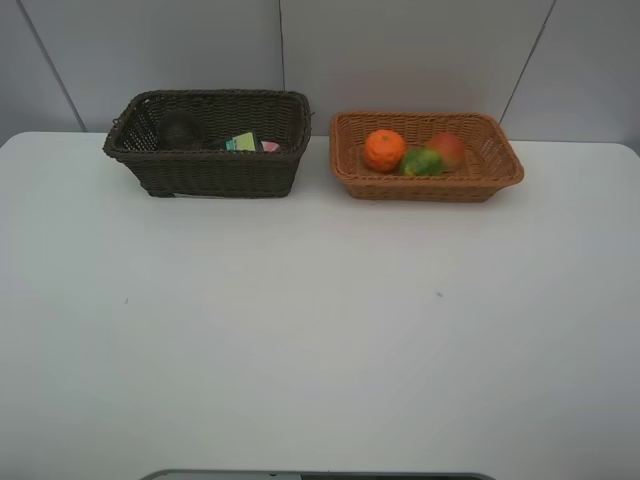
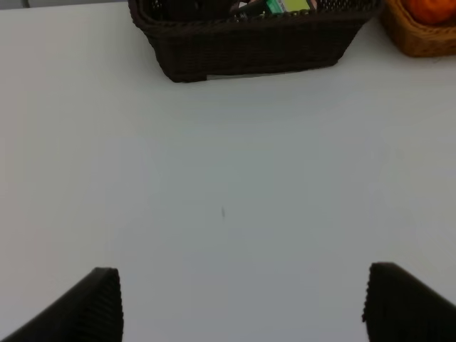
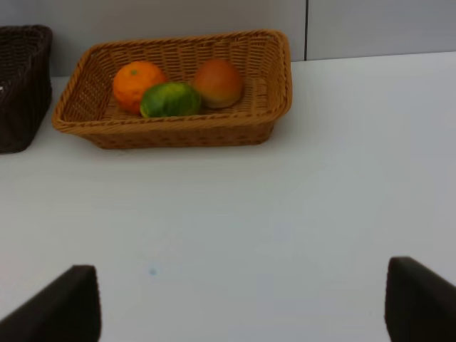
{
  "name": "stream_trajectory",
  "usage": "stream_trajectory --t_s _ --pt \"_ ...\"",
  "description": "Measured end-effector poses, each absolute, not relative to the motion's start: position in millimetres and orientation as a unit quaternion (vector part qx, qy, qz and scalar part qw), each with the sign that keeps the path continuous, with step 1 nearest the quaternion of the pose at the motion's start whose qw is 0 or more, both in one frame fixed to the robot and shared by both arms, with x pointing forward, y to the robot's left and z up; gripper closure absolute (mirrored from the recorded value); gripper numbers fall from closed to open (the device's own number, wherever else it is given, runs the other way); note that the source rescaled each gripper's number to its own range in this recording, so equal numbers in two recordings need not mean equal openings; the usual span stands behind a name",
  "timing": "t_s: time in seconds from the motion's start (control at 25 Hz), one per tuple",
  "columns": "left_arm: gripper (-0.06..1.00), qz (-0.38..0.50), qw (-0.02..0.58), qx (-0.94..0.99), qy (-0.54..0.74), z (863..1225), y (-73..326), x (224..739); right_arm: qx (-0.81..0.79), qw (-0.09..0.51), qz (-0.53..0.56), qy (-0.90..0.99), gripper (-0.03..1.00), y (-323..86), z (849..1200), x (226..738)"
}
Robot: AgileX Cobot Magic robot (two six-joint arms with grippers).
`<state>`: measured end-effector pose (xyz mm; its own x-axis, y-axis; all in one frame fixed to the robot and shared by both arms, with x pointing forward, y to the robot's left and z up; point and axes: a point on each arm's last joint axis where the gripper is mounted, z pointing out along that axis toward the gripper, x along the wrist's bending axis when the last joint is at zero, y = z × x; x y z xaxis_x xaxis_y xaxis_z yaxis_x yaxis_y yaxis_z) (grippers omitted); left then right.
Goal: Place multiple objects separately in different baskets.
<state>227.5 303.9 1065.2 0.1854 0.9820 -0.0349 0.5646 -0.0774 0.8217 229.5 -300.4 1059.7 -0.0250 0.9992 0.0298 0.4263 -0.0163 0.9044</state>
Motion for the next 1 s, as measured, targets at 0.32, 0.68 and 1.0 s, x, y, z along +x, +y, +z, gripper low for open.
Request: stream_trajectory --t_s 0.32,0.68,1.0 --pt "0.09 0.28 0.347 0.685 0.577 1045.1 303.1 237.9 0.595 0.365 0.392 0.599 0.24 -300.4 1059.7 229.5" --pt "0.09 0.281 0.347 0.684 0.577 1045.1 303.1 238.1 0.595 0.365 0.392 0.599 0.24 -300.4 1059.7 229.5" --pt "0.09 0.283 0.354 0.682 0.574 1045.2 303.2 236.1 0.595 0.365 0.392 0.599 0.24 -300.4 1059.7 229.5"
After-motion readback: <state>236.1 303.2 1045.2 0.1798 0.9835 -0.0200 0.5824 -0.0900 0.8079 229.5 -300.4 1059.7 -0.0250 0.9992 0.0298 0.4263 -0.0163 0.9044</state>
